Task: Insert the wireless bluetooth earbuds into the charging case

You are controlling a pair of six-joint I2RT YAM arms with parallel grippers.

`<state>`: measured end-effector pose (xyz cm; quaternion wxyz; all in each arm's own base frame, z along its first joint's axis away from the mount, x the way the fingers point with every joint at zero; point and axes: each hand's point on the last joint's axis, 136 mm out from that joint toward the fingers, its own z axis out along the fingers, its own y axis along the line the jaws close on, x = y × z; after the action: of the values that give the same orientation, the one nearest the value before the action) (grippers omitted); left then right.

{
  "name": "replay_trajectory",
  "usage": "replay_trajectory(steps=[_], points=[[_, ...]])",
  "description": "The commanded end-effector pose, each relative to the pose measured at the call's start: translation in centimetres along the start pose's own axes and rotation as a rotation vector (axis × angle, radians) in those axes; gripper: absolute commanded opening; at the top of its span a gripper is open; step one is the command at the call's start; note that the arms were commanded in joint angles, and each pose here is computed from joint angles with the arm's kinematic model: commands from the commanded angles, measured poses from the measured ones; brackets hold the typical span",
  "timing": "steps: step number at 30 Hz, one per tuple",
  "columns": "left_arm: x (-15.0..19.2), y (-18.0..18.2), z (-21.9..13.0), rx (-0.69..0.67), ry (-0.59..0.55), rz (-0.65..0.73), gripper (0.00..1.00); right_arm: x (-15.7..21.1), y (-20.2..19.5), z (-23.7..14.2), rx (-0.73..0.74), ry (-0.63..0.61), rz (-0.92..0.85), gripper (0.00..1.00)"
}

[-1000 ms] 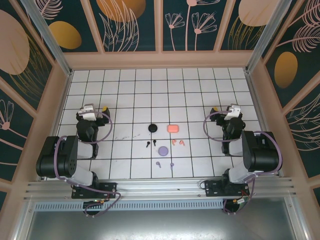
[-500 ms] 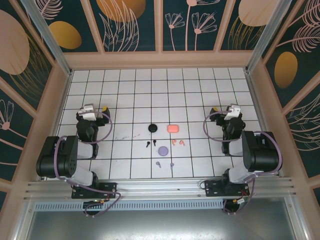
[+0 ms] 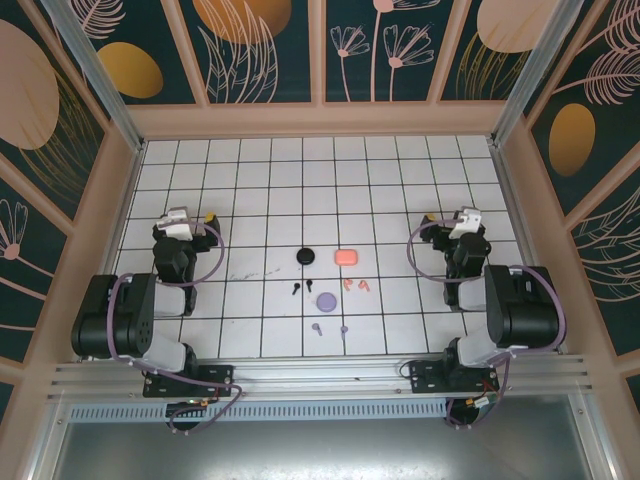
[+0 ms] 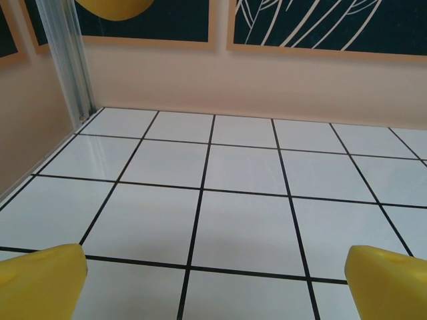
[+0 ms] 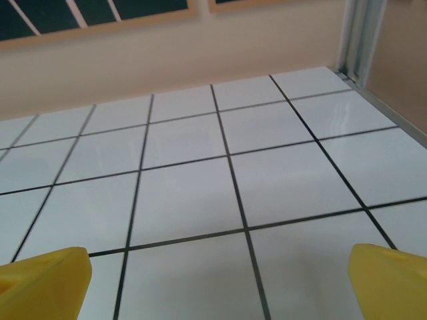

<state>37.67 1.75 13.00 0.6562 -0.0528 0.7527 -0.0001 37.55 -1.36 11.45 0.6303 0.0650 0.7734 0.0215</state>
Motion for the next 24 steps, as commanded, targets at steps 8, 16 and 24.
replay_trajectory(steps=[8, 16, 24], points=[[-5.1, -0.2, 1.8, -0.021, 0.072, -0.017, 0.99, -5.4, -1.2, -0.6, 0.174, 0.112, 0.327, 0.99], [-9.0, -2.0, 1.3, 0.059, 0.068, -0.303, 0.99, -4.6, 1.8, -1.7, 0.071, 0.269, 0.374, 0.96], [-8.0, -5.4, 1.0, 0.186, 0.259, -0.562, 0.99, 0.1, 10.8, -5.8, -0.069, 0.552, 0.243, 0.86]])
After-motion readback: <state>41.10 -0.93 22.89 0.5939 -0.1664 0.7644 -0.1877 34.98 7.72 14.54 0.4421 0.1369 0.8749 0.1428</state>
